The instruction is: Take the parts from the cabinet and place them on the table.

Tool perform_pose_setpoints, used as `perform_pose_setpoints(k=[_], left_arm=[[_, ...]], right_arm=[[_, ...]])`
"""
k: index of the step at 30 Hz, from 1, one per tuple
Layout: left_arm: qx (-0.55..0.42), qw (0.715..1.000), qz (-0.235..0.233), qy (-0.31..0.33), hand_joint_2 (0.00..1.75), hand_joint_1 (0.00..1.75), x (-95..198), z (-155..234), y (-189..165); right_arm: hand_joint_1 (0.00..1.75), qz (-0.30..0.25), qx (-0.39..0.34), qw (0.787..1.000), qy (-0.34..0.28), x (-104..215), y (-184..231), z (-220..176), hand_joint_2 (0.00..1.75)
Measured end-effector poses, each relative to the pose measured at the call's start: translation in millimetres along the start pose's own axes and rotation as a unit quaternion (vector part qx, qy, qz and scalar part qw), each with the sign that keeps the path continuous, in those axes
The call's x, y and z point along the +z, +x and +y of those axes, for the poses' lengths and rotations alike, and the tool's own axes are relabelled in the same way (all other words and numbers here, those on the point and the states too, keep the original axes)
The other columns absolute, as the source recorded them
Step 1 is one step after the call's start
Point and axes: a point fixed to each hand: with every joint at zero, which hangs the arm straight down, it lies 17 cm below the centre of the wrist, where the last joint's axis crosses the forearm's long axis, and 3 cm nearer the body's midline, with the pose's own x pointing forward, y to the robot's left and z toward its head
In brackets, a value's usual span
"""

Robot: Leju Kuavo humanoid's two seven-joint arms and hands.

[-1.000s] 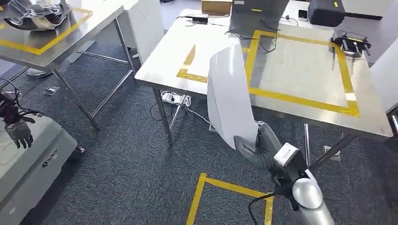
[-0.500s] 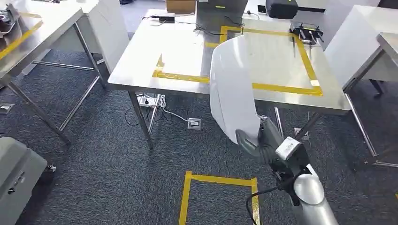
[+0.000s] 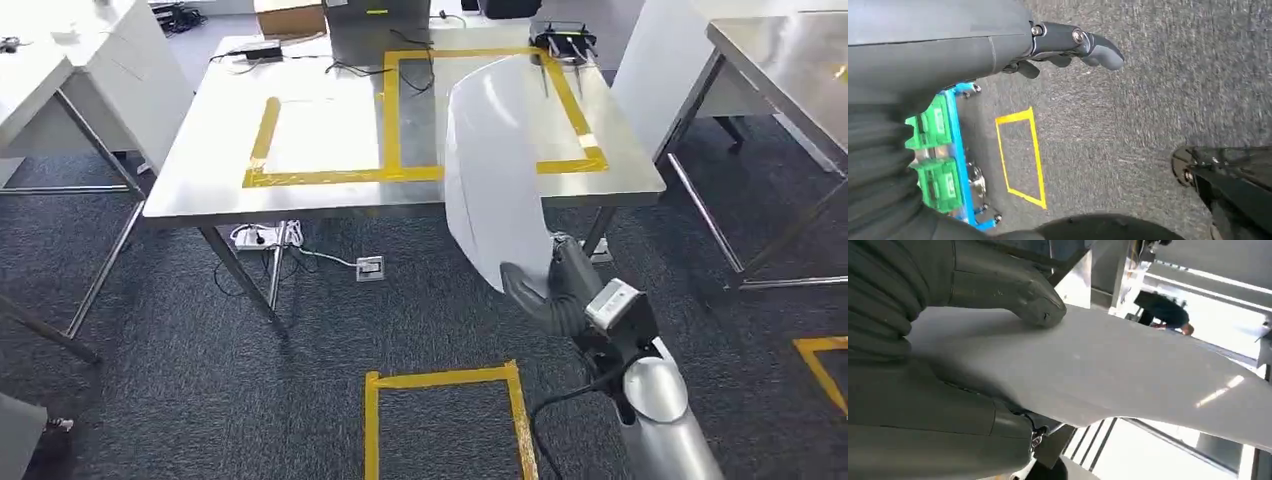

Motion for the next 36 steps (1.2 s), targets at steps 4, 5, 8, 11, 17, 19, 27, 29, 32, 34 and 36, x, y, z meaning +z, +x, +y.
perform_pose_setpoints(k=[4, 5, 8, 11, 17, 19, 27, 29, 32, 34, 36], left_arm=[[-0.004, 1.000, -0.002, -0.002, 1.75, 0.00, 0, 0, 1], [-0.004, 1.000, -0.003, -0.001, 1.75, 0.00, 0, 0, 1], [-0.006, 1.000, -0.007, -0.003, 1.75, 0.00, 1, -3, 4], [-0.011, 1.000, -0.006, -0.003, 1.75, 0.00, 0, -3, 2], [-0.014, 1.000, -0.016, -0.008, 1.75, 0.00, 1, -7, 5], [-0.018, 1.000, -0.016, -0.009, 1.75, 0.00, 1, -9, 5], [-0.028, 0.999, -0.015, -0.013, 1.75, 0.00, 3, -16, 5], [-0.030, 0.999, -0.015, -0.013, 1.75, 0.00, 3, -17, 4], [-0.034, 0.999, -0.016, -0.013, 1.75, 0.00, 3, -18, 3], [-0.037, 0.999, -0.017, -0.013, 1.75, 0.00, 3, -18, 3], [-0.039, 0.999, -0.017, -0.011, 1.75, 0.00, 3, -16, 4]], right_arm=[[1.75, -0.011, 0.047, 0.999, -0.025, -5, 3, -11, 1.75], [1.75, -0.022, 0.053, 0.998, -0.033, -8, 9, -15, 1.75], [1.75, -0.043, 0.060, 0.996, -0.043, -16, 23, -25, 1.75], [1.75, -0.056, 0.070, 0.995, -0.052, -20, 32, -36, 1.75], [1.75, -0.055, 0.079, 0.994, -0.044, -26, 34, -35, 1.75], [1.75, -0.057, 0.079, 0.994, -0.044, -27, 35, -36, 1.75], [1.75, -0.057, 0.076, 0.995, -0.042, -25, 34, -38, 1.75], [1.75, -0.051, 0.074, 0.995, -0.041, -21, 31, -36, 1.75], [1.75, -0.043, 0.074, 0.996, -0.041, -15, 26, -36, 1.75], [1.75, -0.041, 0.076, 0.995, -0.042, -13, 25, -38, 1.75], [1.75, -0.038, 0.075, 0.996, -0.042, -10, 23, -38, 1.75]])
